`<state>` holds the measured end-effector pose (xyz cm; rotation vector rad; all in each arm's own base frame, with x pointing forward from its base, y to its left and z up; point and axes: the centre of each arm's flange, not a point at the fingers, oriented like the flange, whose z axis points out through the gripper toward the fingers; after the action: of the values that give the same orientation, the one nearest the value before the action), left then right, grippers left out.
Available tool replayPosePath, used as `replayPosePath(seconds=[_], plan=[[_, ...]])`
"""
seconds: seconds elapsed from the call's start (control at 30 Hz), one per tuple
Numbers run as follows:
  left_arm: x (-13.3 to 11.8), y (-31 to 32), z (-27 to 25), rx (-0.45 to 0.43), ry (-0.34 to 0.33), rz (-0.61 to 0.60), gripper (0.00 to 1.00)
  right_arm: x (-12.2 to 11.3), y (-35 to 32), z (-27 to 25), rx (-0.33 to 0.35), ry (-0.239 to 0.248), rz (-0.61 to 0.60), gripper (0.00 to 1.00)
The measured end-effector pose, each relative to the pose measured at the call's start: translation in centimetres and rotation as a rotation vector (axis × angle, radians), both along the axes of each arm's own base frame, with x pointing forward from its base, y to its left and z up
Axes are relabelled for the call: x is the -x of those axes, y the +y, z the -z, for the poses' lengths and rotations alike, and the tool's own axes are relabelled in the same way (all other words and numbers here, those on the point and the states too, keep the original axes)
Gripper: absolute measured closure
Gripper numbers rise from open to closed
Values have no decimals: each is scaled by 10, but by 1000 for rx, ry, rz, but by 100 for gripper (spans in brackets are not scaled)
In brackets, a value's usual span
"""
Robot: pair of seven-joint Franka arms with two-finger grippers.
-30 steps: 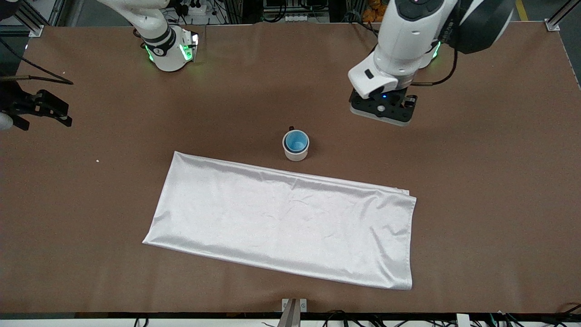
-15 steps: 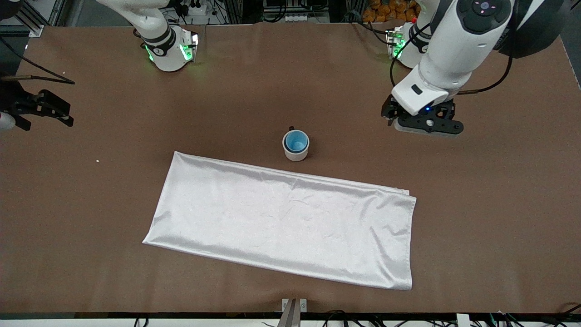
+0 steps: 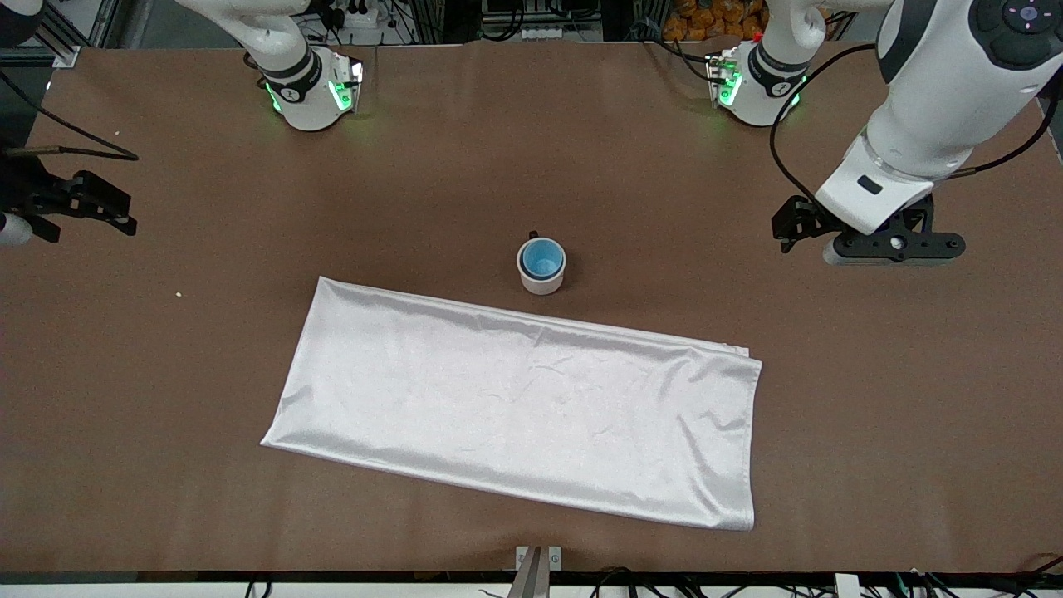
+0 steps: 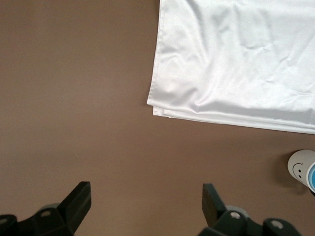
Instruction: Place blue cup into white mug on table
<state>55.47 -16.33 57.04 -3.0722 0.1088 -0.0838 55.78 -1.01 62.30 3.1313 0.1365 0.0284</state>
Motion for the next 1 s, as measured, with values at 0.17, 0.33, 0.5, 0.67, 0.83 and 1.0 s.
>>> replayPosePath(seconds=[0.17, 0.33, 0.5, 0.67, 0.83, 1.0], plan=[[-5, 14, -6, 22, -5, -10, 0, 1, 1, 1, -3, 8, 21, 0], [-8, 24, -11, 56, -6, -31, 0, 2, 4, 3, -15, 26, 37, 0], [-9, 26, -11, 66, -5, -38, 0, 3, 7, 3, -18, 31, 44, 0], [-10, 30, -11, 71, -4, -45, 0, 3, 10, 3, -19, 33, 40, 0], [-10, 31, -12, 71, -5, -48, 0, 3, 9, 3, -19, 35, 41, 0], [-10, 33, -12, 71, -5, -49, 0, 3, 9, 3, -19, 35, 41, 0]])
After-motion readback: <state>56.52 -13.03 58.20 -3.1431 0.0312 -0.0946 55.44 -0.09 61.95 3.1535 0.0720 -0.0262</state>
